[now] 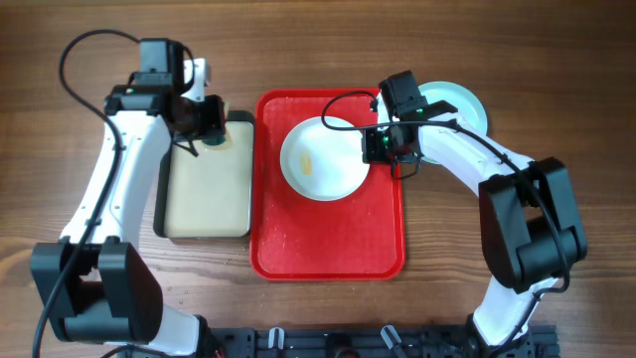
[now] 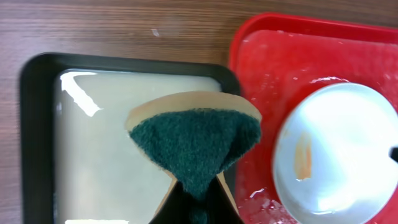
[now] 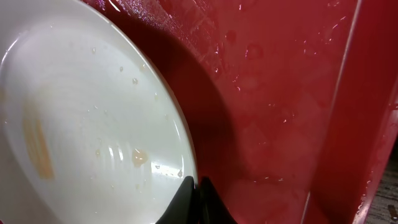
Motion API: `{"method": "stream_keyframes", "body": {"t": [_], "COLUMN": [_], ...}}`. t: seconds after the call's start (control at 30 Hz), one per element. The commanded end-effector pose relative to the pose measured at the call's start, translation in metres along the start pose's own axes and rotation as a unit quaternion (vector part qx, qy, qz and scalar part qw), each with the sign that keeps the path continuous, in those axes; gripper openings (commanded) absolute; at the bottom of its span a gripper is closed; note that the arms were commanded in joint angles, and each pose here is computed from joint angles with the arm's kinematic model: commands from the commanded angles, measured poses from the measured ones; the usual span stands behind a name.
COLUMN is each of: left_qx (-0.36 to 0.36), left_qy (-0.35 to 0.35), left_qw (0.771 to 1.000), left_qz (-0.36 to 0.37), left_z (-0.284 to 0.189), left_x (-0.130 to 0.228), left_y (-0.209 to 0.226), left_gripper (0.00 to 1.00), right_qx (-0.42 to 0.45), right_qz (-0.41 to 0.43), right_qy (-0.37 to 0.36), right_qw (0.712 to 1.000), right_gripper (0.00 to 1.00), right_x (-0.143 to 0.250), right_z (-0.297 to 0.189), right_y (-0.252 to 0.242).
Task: Clean dirty plates on tray and stack at the side
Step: 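Scrub the white plate with the sponge in the left gripper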
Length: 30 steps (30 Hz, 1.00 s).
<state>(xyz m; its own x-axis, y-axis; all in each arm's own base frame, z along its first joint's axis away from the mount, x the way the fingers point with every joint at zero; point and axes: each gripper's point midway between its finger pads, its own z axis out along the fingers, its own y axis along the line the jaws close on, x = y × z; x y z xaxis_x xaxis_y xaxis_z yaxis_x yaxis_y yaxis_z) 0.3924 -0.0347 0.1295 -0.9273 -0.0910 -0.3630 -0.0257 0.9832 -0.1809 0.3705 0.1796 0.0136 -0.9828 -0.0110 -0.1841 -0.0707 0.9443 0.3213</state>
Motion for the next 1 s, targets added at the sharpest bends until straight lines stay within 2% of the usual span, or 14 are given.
{"method": "stream_keyframes", "body": {"t": [0.0, 0.13, 0.27, 0.4, 0.43, 0.47, 0.5, 0.53, 0.63, 0.9, 0.97], "left_qx": [0.014, 0.039, 0.054, 0.051, 0.05, 0.049, 0.049, 0.049, 0.049, 0.049, 0.049], "left_qy": [-0.003, 0.0, 0.02, 0.046, 0.049, 0.052, 0.052, 0.052, 0.052, 0.053, 0.053], "left_qw": [0.999, 0.999, 0.996, 0.995, 0.995, 0.995, 0.995, 0.995, 0.995, 0.995, 0.995], "left_qz": [0.042, 0.021, 0.063, 0.076, 0.076, 0.076, 0.076, 0.076, 0.076, 0.073, 0.075], "left_z": [0.006, 0.015, 0.033, 0.051, 0.053, 0.055, 0.055, 0.055, 0.055, 0.055, 0.055], "left_x": [0.002, 0.01, 0.027, 0.041, 0.042, 0.043, 0.043, 0.043, 0.043, 0.044, 0.044], "left_y": [-0.039, -0.086, -0.123, -0.131, -0.131, -0.13, -0.13, -0.131, -0.13, -0.132, -0.132], "left_gripper": [0.04, 0.04, 0.04, 0.04, 0.04, 0.04, 0.04, 0.04, 0.04, 0.04, 0.04], "right_qx": [-0.012, -0.012, -0.069, -0.072, -0.071, -0.069, -0.06, -0.056, -0.031, -0.035, -0.036], "right_qz": [0.001, 0.001, 0.01, 0.022, 0.029, 0.026, 0.023, -0.007, -0.021, -0.016, -0.016], "right_qy": [-0.007, -0.006, 0.017, 0.029, 0.033, 0.033, 0.019, -0.013, -0.055, -0.043, -0.041], "right_qw": [1.0, 1.0, 0.997, 0.997, 0.997, 0.997, 0.998, 0.998, 0.998, 0.998, 0.998], "right_gripper": [0.04, 0.04, 0.05, 0.05, 0.11, 0.24, 0.31, 0.3, 0.2, 0.1, 0.12], "right_x": [-0.001, -0.001, 0.007, 0.012, 0.014, 0.014, 0.008, -0.007, -0.025, -0.014, -0.013], "right_z": [-0.006, -0.006, -0.007, -0.008, -0.008, -0.008, -0.007, -0.007, -0.008, 0.0, 0.0], "right_y": [0.007, 0.007, 0.027, 0.027, 0.026, 0.026, 0.023, 0.023, 0.017, 0.013, 0.014]}}
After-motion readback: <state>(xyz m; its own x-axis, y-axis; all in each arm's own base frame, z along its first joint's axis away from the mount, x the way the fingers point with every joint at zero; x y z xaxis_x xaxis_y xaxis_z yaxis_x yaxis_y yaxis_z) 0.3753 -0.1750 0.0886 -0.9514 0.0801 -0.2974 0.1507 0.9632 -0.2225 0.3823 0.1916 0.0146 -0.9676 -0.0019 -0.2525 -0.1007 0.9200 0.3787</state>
